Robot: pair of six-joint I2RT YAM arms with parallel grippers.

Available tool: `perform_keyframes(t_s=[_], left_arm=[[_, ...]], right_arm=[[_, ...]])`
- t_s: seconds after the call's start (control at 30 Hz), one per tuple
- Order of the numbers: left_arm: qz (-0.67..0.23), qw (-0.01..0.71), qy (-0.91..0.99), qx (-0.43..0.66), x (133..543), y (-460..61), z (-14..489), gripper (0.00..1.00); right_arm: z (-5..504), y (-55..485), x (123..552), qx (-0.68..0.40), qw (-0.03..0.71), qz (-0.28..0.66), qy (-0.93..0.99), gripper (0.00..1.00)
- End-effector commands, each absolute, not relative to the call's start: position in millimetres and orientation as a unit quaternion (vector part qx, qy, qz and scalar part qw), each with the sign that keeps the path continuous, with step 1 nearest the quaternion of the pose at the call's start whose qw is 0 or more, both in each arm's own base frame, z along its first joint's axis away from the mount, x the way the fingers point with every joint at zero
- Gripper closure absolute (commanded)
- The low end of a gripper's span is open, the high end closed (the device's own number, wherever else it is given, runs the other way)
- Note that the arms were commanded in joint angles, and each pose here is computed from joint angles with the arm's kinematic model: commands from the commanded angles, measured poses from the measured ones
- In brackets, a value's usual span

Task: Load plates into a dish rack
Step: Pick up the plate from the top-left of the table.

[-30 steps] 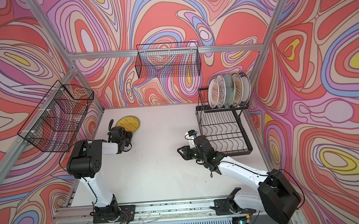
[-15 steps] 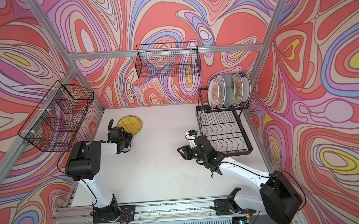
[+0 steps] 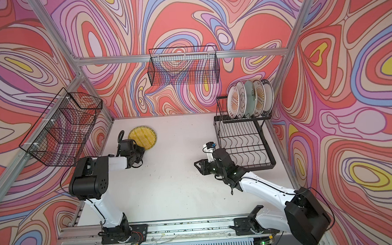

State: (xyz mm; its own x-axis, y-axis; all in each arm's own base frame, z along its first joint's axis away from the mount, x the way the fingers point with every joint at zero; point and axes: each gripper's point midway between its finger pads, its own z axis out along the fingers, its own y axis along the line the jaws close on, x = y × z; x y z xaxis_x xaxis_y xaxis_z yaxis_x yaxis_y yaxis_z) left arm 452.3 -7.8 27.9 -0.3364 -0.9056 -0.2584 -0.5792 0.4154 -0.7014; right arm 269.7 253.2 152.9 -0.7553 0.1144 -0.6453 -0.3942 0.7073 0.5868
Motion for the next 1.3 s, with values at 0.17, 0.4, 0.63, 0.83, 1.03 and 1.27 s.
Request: perform_keyframes(t_s=[0.17,0.4,0.63,0.83,1.03,1.27], left_arm=[[-0.233,0.292,0.796,-0.477,434,-7,15,0.8],[-0.237,0.293,0.796,-0.474,435,-9,18,0.81],[-0.252,0.295,0.796,-0.465,438,-13,27,0.84],[-0.27,0.289,0.803,-0.446,442,-22,29,0.87],[-0.297,0.281,0.805,-0.43,446,-32,30,0.91],[-0.312,0.274,0.811,-0.411,446,-40,33,0.96]], right_arm=[[162,250,269,-0.082,0.355,0.37,0.854,0.65],[164,251,269,-0.083,0.356,0.372,0.853,0.65],[165,250,269,-0.082,0.357,0.372,0.853,0.65],[166,248,270,-0.079,0.361,0.368,0.853,0.65],[171,245,271,-0.078,0.369,0.361,0.853,0.65],[172,241,275,-0.077,0.377,0.344,0.857,0.66]])
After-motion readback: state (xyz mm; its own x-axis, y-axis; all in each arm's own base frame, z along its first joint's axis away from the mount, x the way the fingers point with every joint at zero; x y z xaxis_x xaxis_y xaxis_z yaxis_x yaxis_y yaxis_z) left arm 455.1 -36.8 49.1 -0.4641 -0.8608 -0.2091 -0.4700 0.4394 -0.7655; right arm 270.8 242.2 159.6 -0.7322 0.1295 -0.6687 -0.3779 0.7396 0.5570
